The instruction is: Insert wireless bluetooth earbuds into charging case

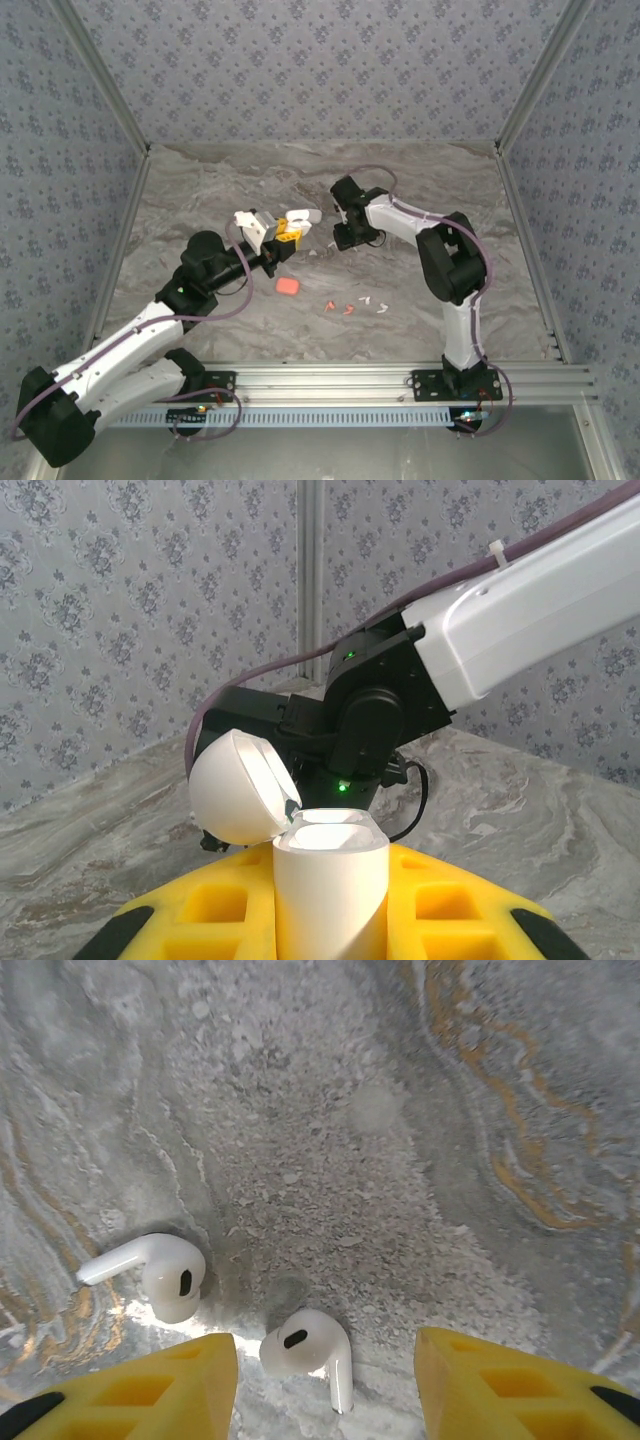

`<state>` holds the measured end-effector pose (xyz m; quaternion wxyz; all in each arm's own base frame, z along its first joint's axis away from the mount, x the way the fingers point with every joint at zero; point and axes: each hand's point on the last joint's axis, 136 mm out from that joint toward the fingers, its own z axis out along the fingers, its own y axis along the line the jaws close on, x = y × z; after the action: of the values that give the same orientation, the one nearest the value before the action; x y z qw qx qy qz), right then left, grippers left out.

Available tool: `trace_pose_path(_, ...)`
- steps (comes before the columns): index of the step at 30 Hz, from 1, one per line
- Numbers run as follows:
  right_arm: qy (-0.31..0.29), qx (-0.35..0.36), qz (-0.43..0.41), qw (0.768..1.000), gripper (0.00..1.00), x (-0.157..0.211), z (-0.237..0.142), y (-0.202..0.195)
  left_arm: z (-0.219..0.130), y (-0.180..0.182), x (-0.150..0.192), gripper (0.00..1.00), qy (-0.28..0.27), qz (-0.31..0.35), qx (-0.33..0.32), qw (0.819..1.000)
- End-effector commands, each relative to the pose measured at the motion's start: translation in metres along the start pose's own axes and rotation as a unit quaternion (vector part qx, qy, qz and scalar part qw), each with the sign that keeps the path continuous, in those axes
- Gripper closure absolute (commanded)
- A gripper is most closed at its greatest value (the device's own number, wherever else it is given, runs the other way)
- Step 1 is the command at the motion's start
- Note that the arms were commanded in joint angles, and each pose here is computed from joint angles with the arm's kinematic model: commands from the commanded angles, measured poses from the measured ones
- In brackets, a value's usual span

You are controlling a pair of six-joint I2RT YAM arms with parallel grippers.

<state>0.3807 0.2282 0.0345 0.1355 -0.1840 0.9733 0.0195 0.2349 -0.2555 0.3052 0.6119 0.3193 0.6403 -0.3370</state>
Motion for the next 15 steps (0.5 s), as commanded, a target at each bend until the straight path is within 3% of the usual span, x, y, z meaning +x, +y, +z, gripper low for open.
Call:
trace_pose_path(1,0.013,-0.006,-0.012,1.000,0.50,0.000,0.004,0.003,-0.004,-0.001,-0.007,1.00,-0.012,0.009,-0.003,1.000)
trace_pose_path(15,0.027,-0.018,-0.020,0.999,0.65,0.003,0.022,0.011,-0.003,0.000,-0.008,1.00,-0.011,0.010,-0.005,1.000)
